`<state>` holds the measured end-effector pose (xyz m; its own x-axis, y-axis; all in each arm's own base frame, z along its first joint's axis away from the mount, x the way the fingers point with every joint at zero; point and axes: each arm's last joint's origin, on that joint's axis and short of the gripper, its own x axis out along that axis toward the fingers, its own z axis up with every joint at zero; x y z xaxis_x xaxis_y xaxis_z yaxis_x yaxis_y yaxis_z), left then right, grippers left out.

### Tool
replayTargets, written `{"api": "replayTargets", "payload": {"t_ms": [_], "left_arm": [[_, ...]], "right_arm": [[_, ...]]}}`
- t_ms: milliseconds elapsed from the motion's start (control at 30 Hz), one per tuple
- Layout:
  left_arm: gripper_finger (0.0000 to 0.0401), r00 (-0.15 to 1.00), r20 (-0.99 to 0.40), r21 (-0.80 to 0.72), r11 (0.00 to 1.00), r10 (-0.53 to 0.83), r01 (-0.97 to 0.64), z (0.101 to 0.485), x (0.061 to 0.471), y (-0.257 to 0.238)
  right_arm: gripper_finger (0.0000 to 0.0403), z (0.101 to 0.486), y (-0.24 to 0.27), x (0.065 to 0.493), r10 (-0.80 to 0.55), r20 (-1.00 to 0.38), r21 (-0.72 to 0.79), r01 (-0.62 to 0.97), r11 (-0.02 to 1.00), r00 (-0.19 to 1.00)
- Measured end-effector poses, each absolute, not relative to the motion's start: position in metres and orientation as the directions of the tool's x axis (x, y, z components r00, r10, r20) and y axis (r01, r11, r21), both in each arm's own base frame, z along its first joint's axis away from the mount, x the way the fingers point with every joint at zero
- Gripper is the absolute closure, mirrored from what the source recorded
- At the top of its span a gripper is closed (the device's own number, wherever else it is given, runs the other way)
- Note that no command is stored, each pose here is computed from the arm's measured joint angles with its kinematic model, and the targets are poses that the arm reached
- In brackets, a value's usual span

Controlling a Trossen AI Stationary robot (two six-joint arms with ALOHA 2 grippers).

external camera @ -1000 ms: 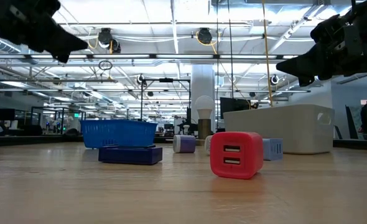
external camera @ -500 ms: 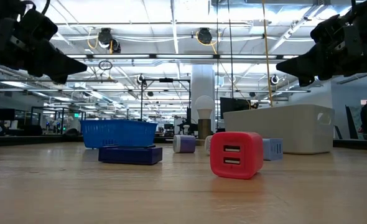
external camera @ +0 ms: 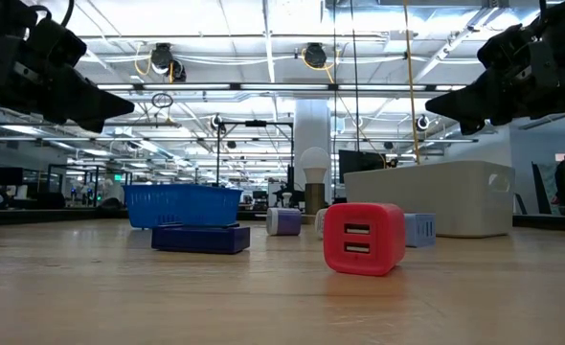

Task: Pick & Place Office items
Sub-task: Put the pink charger into the gray bin

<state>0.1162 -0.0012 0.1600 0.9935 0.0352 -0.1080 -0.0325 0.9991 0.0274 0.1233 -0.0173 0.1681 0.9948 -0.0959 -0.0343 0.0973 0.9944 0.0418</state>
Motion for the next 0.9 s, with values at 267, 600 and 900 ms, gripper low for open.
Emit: {"api": "replayTargets", "payload": {"t_ms": [267, 600, 900], "left_arm": [[0.0396, 0.999, -0.044, 0.026, 1.0, 0.017, -0.016, 0.166, 0.114, -0.002], [0.0397, 1.0, -0.012, -0.012, 1.0, 0.016, -0.017, 0.168, 0.105, -0.002], [0.0395, 0.996, -0.084, -0.001, 1.0, 0.023, -0.023, 0.161, 0.104, -0.001]], "right_arm": [[0.0399, 0.167, -0.017, 0.123, -0.096, -0.045, 0.042, 0.098, 0.994, 0.994], [0.0399, 0.167, -0.017, 0.123, -0.096, -0.047, 0.043, 0.098, 0.994, 0.994], [0.0399, 0.168, -0.017, 0.123, -0.096, -0.04, 0.043, 0.098, 0.994, 0.995]]}}
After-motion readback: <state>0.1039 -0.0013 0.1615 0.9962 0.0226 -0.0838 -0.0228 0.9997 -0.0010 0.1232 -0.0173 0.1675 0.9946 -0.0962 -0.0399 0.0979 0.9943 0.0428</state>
